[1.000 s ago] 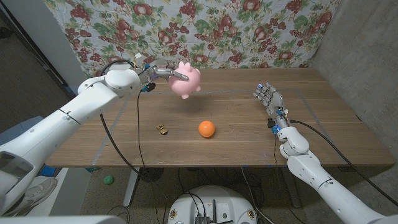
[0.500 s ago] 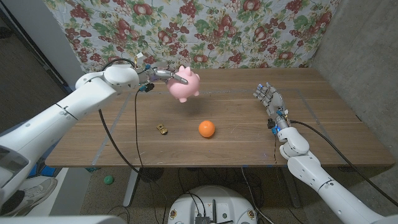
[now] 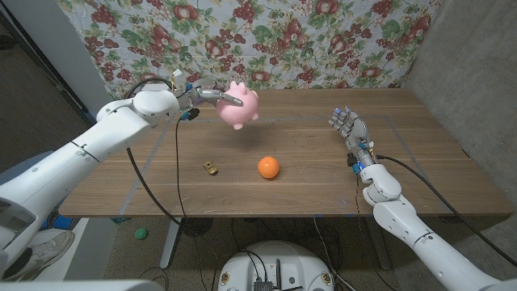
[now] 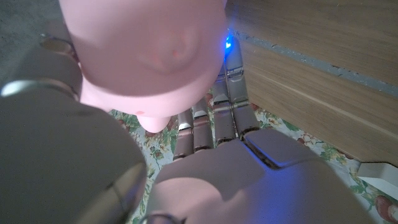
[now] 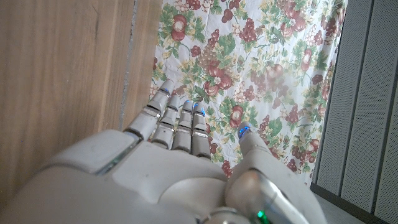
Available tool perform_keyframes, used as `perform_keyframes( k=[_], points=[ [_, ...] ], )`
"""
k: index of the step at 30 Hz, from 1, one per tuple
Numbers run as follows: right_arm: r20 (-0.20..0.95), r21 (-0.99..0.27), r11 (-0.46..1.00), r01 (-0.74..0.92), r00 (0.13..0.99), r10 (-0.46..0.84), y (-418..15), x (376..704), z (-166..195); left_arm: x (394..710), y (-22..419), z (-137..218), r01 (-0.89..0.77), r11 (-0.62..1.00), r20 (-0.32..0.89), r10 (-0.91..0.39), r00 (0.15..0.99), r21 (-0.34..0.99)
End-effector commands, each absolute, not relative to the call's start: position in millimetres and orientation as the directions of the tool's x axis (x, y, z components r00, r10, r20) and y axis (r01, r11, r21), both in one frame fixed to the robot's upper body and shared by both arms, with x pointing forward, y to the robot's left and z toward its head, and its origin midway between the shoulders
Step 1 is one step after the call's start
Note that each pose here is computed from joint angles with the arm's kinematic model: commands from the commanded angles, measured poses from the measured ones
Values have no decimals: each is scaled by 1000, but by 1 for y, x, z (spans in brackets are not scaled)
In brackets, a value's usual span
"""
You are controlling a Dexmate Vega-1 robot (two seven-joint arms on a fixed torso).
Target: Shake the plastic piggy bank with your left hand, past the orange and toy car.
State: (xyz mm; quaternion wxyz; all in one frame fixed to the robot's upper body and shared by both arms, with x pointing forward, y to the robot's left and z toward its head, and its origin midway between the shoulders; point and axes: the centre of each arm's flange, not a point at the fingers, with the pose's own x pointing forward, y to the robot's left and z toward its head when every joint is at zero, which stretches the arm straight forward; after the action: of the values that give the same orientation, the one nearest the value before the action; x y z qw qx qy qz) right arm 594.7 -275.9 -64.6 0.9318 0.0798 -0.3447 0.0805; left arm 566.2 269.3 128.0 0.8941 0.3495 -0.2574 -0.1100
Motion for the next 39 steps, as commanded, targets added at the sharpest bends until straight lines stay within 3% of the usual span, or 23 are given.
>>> perform_keyframes(
  k=[1, 11, 21, 29, 39],
  points=[
    [651, 91, 974, -205, 752, 98, -275, 599, -62, 560, 280, 119, -84, 855, 610, -292, 736, 511],
    [650, 90, 974, -210, 753, 102, -276, 602, -61, 552, 285, 107, -165, 943, 789, -138, 599, 290],
    [649, 90, 973, -211, 754, 103, -279, 602, -61, 546, 285, 96, -207, 973, 871, 15, 491, 100],
    [652, 91, 974, -209, 752, 101, -281, 600, -63, 544, 281, 95, -208, 973, 872, 14, 488, 101],
    [653, 97, 973, -210, 751, 97, -283, 598, -66, 545, 278, 96, -198, 964, 834, -41, 550, 178]
  ],
)
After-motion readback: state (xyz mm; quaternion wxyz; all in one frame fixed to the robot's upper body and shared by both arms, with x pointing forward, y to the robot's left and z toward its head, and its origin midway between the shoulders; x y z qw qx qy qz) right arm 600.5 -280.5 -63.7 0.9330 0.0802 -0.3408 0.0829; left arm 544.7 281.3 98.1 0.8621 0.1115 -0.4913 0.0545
